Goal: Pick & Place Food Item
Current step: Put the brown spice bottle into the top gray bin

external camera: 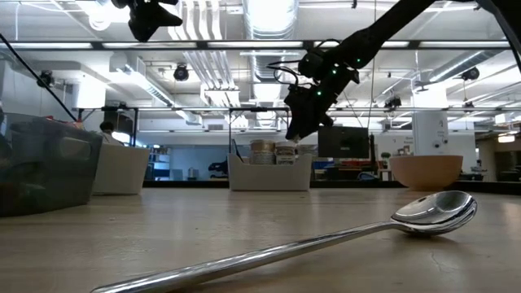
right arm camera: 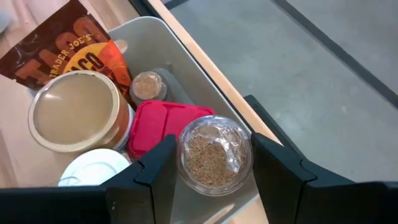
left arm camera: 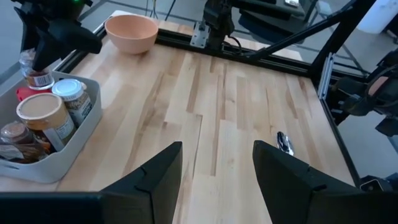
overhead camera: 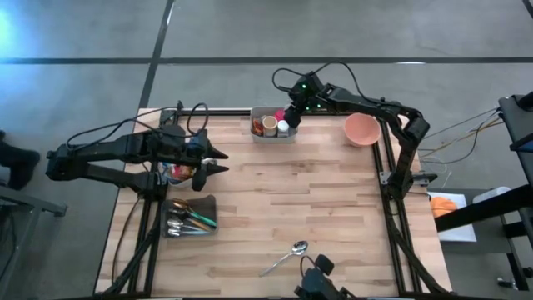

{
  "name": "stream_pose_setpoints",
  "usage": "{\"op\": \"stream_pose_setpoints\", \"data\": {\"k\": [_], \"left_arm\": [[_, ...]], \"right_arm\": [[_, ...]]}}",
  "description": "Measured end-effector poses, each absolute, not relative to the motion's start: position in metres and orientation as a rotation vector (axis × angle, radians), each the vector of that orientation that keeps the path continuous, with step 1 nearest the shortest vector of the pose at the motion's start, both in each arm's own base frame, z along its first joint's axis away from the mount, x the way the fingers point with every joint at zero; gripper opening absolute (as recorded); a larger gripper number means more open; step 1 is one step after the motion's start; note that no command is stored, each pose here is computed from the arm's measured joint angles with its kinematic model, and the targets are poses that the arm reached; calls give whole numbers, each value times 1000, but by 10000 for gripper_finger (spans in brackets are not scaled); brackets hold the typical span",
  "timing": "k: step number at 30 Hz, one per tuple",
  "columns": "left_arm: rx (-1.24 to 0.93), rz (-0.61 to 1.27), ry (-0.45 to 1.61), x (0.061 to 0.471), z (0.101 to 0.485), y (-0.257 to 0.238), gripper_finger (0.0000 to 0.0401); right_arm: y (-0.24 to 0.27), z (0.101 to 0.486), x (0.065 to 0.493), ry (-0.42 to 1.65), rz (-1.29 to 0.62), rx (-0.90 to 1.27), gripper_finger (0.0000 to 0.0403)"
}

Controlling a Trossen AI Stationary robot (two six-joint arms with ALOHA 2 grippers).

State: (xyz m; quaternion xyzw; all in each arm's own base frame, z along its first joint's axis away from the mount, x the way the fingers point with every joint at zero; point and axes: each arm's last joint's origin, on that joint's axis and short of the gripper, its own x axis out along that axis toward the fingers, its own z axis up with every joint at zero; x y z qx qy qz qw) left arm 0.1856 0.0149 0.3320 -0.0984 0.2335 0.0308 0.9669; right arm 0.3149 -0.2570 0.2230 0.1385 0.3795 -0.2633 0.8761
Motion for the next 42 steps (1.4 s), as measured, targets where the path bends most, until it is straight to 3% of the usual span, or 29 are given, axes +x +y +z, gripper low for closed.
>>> {"op": "stream_pose_setpoints", "data": {"k": [24,42], "left_arm": [[-197,61,473,186,332,15,199],[-193,61,473,186,332,15,199]], "right_arm": [[-244,199,314,872,-547,336,167],[-247,205,317,923,-537,219,167]]}}
